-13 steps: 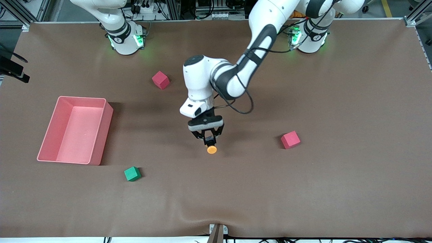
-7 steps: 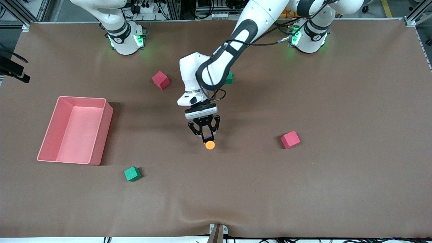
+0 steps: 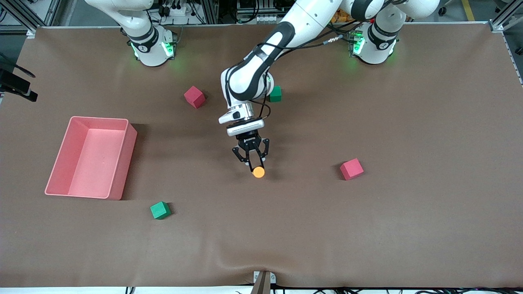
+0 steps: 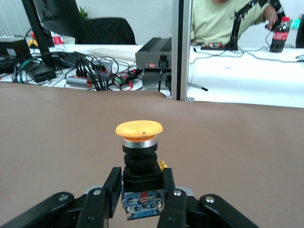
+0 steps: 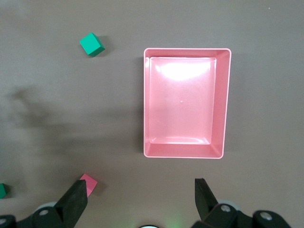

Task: Place and upright button with both arms
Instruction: 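Lower the button upright onto the table with the left gripper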

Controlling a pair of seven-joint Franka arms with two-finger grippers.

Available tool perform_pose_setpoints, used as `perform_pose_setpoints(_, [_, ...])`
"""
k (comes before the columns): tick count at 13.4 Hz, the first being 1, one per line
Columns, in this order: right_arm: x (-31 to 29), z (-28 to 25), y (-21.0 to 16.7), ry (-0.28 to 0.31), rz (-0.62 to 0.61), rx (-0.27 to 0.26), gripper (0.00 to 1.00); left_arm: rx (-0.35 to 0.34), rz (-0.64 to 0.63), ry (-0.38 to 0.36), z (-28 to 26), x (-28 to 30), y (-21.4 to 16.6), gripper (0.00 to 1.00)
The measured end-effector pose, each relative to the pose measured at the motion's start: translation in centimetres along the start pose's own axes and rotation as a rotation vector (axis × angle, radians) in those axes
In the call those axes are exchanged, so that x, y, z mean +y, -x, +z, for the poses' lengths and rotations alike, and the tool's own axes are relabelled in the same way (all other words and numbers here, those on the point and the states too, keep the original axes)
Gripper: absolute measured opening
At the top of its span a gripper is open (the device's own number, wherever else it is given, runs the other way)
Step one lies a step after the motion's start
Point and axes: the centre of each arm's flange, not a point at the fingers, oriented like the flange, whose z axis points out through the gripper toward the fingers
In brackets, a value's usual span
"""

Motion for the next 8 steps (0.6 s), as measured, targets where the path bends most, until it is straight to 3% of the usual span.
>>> perform_pose_setpoints(8, [0.0,0.0,0.0,0.000,0.000,0.000,1.00,0.101,-0.024,-0.034,-1.1,-1.0,7.3,0.40])
